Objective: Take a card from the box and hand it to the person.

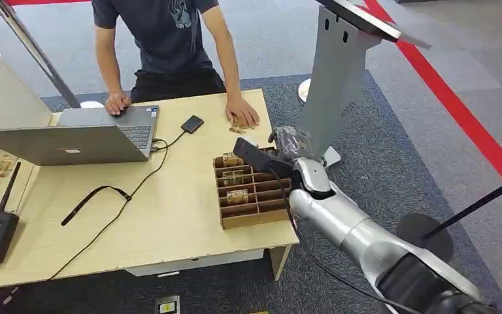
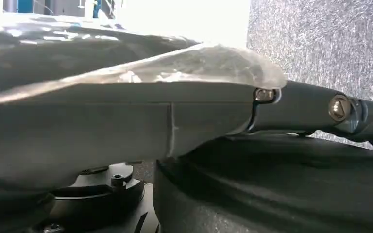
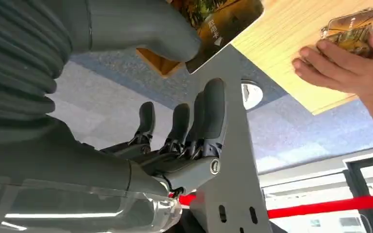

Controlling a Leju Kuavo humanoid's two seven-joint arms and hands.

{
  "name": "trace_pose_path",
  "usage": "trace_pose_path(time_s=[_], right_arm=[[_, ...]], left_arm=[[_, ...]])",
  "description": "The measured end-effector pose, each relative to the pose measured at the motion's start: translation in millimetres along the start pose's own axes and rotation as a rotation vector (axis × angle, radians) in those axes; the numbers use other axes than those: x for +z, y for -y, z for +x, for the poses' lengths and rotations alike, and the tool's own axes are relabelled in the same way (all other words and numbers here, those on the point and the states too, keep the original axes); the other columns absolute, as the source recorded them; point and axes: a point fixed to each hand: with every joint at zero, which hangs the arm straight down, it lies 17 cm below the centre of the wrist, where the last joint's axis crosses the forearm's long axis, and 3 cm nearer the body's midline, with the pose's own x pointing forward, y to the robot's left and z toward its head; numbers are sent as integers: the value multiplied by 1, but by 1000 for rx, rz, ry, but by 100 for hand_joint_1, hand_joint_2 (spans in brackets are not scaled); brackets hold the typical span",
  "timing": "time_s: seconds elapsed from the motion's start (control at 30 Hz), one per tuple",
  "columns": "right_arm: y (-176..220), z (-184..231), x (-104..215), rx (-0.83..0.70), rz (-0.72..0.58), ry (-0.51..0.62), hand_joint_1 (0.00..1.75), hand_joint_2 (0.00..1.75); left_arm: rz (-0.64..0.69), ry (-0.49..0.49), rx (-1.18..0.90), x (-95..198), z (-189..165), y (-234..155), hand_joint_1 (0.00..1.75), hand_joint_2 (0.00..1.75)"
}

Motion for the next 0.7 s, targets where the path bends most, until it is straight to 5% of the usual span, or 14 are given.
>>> trace_pose_path(time_s=[0.7], right_arm=[[-6,18,-1,10,21,21,93,175]], left_arm=[[11,-9,5,1,-1,0,0,175]])
